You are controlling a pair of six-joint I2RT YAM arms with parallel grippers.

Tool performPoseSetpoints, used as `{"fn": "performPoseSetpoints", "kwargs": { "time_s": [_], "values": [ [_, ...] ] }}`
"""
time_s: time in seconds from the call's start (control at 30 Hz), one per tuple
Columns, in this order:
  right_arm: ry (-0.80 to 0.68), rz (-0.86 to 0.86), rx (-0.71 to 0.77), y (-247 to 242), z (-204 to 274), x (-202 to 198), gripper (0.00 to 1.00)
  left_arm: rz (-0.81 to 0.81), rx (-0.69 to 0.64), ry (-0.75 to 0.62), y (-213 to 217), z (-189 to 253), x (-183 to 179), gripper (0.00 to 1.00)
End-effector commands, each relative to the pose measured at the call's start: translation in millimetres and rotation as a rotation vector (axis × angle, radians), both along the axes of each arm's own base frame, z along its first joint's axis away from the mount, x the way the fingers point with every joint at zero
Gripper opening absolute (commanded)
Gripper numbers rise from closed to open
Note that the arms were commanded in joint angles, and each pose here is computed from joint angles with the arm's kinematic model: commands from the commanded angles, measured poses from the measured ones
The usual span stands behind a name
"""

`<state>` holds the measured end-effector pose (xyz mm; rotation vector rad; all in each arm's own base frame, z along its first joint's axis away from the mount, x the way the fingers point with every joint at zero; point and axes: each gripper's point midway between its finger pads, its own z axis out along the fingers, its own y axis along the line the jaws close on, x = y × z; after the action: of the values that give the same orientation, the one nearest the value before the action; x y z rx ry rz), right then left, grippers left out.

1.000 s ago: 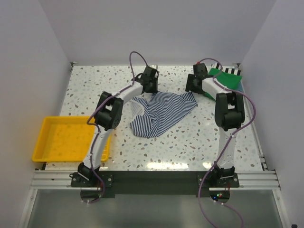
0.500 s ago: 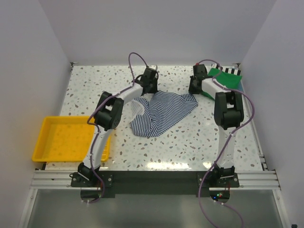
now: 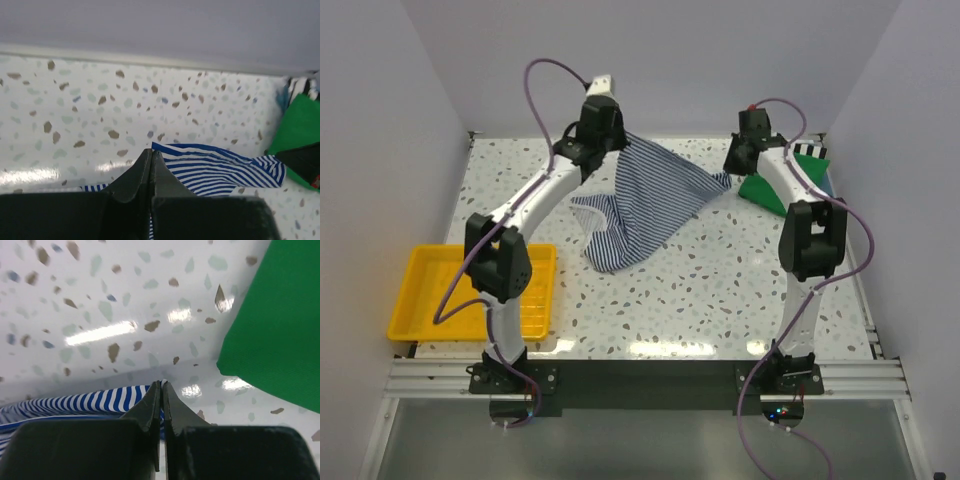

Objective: Fold and stack the tank tops
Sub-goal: Flatten the tank top out

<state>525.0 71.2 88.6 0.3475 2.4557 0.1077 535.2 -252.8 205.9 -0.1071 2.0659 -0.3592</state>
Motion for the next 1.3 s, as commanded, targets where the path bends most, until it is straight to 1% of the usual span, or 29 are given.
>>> {"fn": "performPoseSetpoints", "kwargs": {
  "time_s": [0.0, 0.13, 0.2, 0.3, 0.37, 0.4, 0.47, 0.5, 0.53, 0.57, 0.6, 0.63, 0.67, 0.7, 0.73, 0.77, 0.8, 0.83, 0.87, 0.9, 0.97, 1.0, 1.03, 1.07, 1.1, 1.13, 1.17, 1.23, 1.27],
  "values": [
    [-0.272, -0.123, 0.085, -20, 137, 23, 0.00, 0.120, -0.090, -0.290, 46, 145, 6, 0.00],
    [-0.554, -0.149, 0.249, -17, 251, 43, 0.00, 0.195, -0.136, -0.462, 89, 221, 16, 0.00],
    [-0.712, -0.171, 0.307, -18, 304, 46, 0.00, 0.195, -0.191, -0.608, 102, 275, 11, 0.00],
    [-0.888, -0.210, 0.341, -27, 378, 35, 0.00, 0.201, -0.218, -0.780, 126, 346, 0, 0.00],
    [-0.932, -0.216, 0.350, -29, 398, 33, 0.00, 0.214, -0.222, -0.890, 141, 387, -11, 0.00],
    [-0.959, -0.210, 0.350, -30, 412, 28, 0.00, 0.205, -0.218, -0.919, 144, 397, -15, 0.00],
    [-0.942, -0.212, 0.335, -33, 410, 25, 0.00, 0.213, -0.202, -0.926, 153, 399, -19, 0.00],
    [-0.896, -0.216, 0.324, -33, 394, 24, 0.00, 0.208, -0.211, -0.918, 154, 396, -20, 0.00],
    [-0.866, -0.222, 0.315, -34, 381, 23, 0.00, 0.201, -0.209, -0.909, 154, 389, -22, 0.00],
    [-0.885, -0.223, 0.317, -36, 390, 8, 0.00, 0.194, -0.192, -0.854, 154, 362, -24, 0.00],
    [-0.783, -0.240, 0.298, -38, 341, 9, 0.00, 0.193, -0.208, -0.853, 154, 354, -29, 0.00],
    [-0.746, -0.250, 0.300, -38, 323, 4, 0.00, 0.186, -0.230, -0.830, 152, 341, -33, 0.00],
    [-0.747, -0.243, 0.316, -38, 324, -15, 0.00, 0.183, -0.228, -0.757, 153, 302, -42, 0.00],
    [-0.635, -0.259, 0.319, -36, 267, -21, 0.00, 0.167, -0.254, -0.741, 150, 289, -50, 0.00],
    [-0.602, -0.253, 0.334, -32, 250, -32, 0.00, 0.176, -0.310, -0.694, 149, 268, -59, 0.00],
    [-0.555, -0.240, 0.352, -27, 227, -42, 0.00, 0.202, -0.333, -0.605, 155, 222, -80, 0.00],
    [-0.479, -0.242, 0.378, -21, 187, -66, 0.00, 0.249, -0.373, -0.545, 160, 193, -92, 0.00],
    [-0.440, -0.246, 0.391, -20, 166, -79, 0.00, 0.299, -0.426, -0.393, 161, 120, -108, 0.00],
    [-0.399, -0.259, 0.392, -19, 144, -92, 0.00, 0.314, -0.469, -0.392, 165, 119, -134, 0.00],
    [-0.320, -0.254, 0.407, -14, 110, -124, 0.00, 0.344, -0.462, -0.295, 167, 84, -150, 0.00],
    [-0.258, -0.251, 0.401, -13, 79, -154, 0.00, 0.360, -0.455, -0.176, 169, 34, -185, 0.00],
    [-0.167, -0.272, 0.373, -17, 46, -181, 0.02, 0.350, -0.434, -0.077, 166, 6, -203, 0.00],
    [-0.189, -0.254, 0.376, -16, 51, -194, 0.03, 0.325, -0.422, -0.011, 162, -23, -219, 0.00],
    [-0.180, -0.240, 0.371, -16, 44, -204, 0.13, 0.284, -0.436, -0.013, 156, -22, -231, 0.00],
    [-0.108, -0.242, 0.353, -16, 26, -225, 0.17, 0.207, -0.440, 0.033, 143, -32, -244, 0.00],
    [-0.110, -0.244, 0.339, -19, 29, -234, 0.19, 0.144, -0.437, 0.069, 130, -39, -255, 0.00],
    [-0.102, -0.237, 0.337, -19, 27, -240, 0.25, 0.101, -0.424, 0.112, 121, -49, -265, 0.01],
    [-0.094, -0.233, 0.333, -20, 23, -251, 0.31, 0.038, -0.369, 0.202, 104, -65, -287, 0.00],
    [-0.118, -0.227, 0.335, -20, 29, -252, 0.48, 0.036, -0.337, 0.216, 103, -71, -290, 0.00]
  ]
}}
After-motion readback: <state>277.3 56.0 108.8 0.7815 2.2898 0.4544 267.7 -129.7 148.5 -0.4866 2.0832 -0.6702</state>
